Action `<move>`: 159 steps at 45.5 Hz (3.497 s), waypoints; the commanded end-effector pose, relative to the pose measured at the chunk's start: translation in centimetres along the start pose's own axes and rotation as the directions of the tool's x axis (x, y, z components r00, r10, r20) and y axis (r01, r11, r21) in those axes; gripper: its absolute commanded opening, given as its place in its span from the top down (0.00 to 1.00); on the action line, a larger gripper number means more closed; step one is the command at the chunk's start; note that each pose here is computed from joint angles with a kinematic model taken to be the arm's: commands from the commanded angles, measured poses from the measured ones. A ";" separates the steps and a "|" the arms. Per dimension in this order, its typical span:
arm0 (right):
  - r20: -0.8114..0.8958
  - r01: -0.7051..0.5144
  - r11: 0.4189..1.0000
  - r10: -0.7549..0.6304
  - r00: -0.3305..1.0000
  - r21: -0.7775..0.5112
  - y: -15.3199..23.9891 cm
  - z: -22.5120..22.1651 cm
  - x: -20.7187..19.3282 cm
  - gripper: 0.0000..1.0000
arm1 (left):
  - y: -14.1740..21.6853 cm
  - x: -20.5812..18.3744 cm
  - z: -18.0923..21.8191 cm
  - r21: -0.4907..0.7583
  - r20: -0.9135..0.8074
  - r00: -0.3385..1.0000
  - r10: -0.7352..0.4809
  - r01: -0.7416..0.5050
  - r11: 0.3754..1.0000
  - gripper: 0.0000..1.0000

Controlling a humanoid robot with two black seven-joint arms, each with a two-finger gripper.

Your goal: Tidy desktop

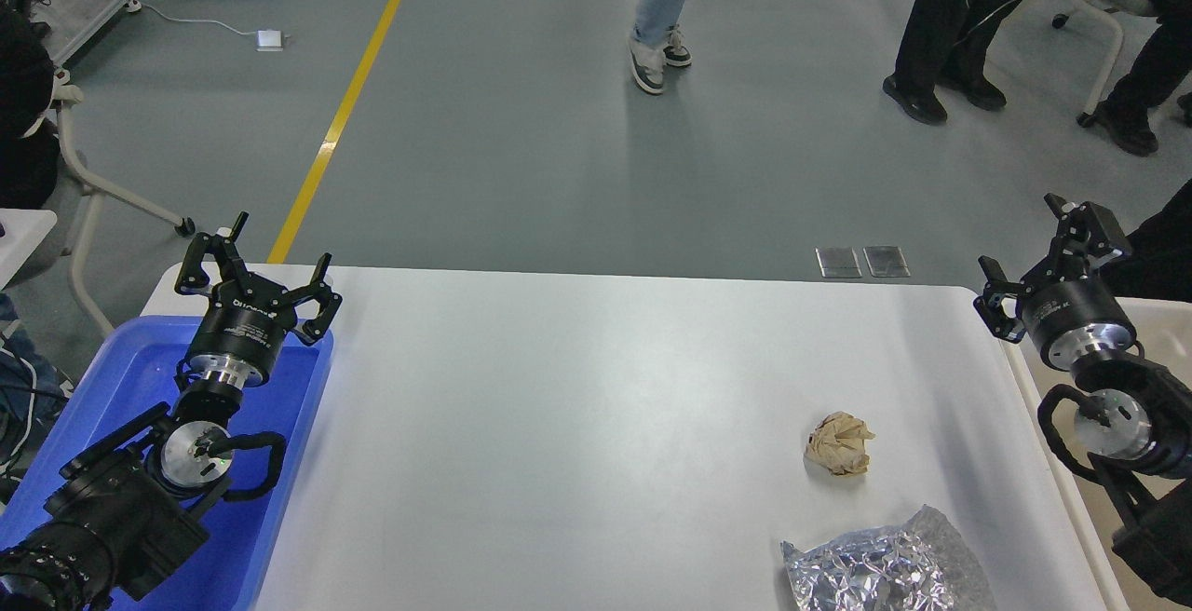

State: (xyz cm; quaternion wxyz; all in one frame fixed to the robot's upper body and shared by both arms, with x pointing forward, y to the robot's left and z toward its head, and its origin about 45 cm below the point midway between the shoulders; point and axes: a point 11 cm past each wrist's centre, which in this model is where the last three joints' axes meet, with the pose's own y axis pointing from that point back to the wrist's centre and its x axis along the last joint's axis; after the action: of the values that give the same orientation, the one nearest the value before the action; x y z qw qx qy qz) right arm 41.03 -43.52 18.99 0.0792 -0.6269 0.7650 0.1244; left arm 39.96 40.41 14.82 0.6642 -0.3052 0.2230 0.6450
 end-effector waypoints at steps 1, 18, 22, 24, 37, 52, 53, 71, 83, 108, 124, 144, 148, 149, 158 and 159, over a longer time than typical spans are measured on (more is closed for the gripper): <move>-0.005 0.003 1.000 -0.003 1.000 0.014 -0.1 -0.6 0.0 0.00 | 0.0 0.0 0.0 0.000 0.000 1.000 0.000 0.000 1.000 0.00; -0.006 0.007 1.000 -0.007 1.000 -0.003 -0.1 0.1 -0.3 0.00 | 0.1 0.1 0.0 0.001 0.000 1.000 0.001 -0.001 1.000 0.00; -0.007 0.008 1.000 -0.008 1.000 -0.003 -0.1 0.2 -0.3 0.00 | 0.0 0.0 0.0 0.001 0.001 1.000 -0.001 0.001 1.000 0.00; -0.006 0.008 1.000 -0.008 1.000 -0.002 -0.1 0.1 -0.3 0.00 | 0.0 0.0 0.0 0.000 0.000 1.000 0.000 0.000 1.000 0.00; -0.011 0.009 1.000 -0.009 1.000 0.000 -0.1 0.0 -0.3 0.00 | 0.0 0.0 0.0 0.000 0.000 1.000 0.000 0.000 1.000 0.00; -0.014 0.008 1.000 -0.008 1.000 0.005 -0.2 -0.4 -0.2 0.00 | 0.0 0.0 0.0 0.000 0.000 1.000 0.000 0.000 1.000 0.00; -0.018 0.008 1.000 -0.008 1.000 0.004 -0.2 -0.4 -0.2 0.00 | 0.0 0.0 0.0 0.001 0.001 1.000 -0.001 0.001 1.000 0.00; -0.338 0.025 0.998 -0.043 0.940 -0.056 0.4 -3.9 3.9 0.00 | 0.0 0.0 0.0 0.000 0.000 1.000 0.000 0.000 1.000 0.00; -0.700 0.078 0.970 -0.220 0.679 -0.229 1.1 -6.2 5.8 0.00 | 0.0 0.0 0.0 0.000 0.000 1.000 0.000 0.000 1.000 0.00; -0.775 0.201 0.757 -0.632 -0.019 -0.622 6.5 -7.9 4.8 0.00 | 0.0 0.0 0.0 0.000 0.000 1.000 0.000 0.000 1.000 0.00; -0.520 0.151 0.501 -0.779 -0.350 -0.852 12.2 -0.9 3.8 0.00 | 0.0 0.0 0.0 0.000 0.000 1.000 0.000 0.000 1.000 0.00; -0.398 0.102 0.397 -0.798 -0.452 -0.912 14.9 2.9 4.6 0.01 | 0.0 0.0 0.0 0.000 0.001 1.000 0.001 -0.001 1.000 0.00; -0.416 0.133 0.402 -0.785 -0.459 -0.906 14.5 3.7 3.6 0.01 | 0.0 0.0 0.0 0.000 0.000 1.000 0.000 0.000 1.000 0.00; -0.422 0.140 0.405 -0.783 -0.457 -0.904 14.4 3.9 3.4 0.01 | 0.0 0.0 0.0 0.000 0.000 1.000 0.000 0.000 1.000 0.00; -0.421 0.166 0.390 -0.785 -0.454 -0.906 14.9 5.6 2.9 0.01 | 0.0 0.0 0.0 0.000 0.000 1.000 0.000 0.000 1.000 0.00; -0.419 0.169 0.386 -0.787 -0.453 -0.907 15.0 5.9 2.8 0.01 | 0.0 0.0 0.0 0.000 0.000 1.000 0.000 0.000 1.000 0.00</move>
State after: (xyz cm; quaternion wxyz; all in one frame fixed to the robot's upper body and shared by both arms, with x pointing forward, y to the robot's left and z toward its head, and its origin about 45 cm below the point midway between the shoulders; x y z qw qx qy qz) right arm 26.30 -43.25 15.84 -0.5795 -0.7747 0.0812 -0.2396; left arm 39.96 40.41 14.82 0.6641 -0.3053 0.2230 0.6450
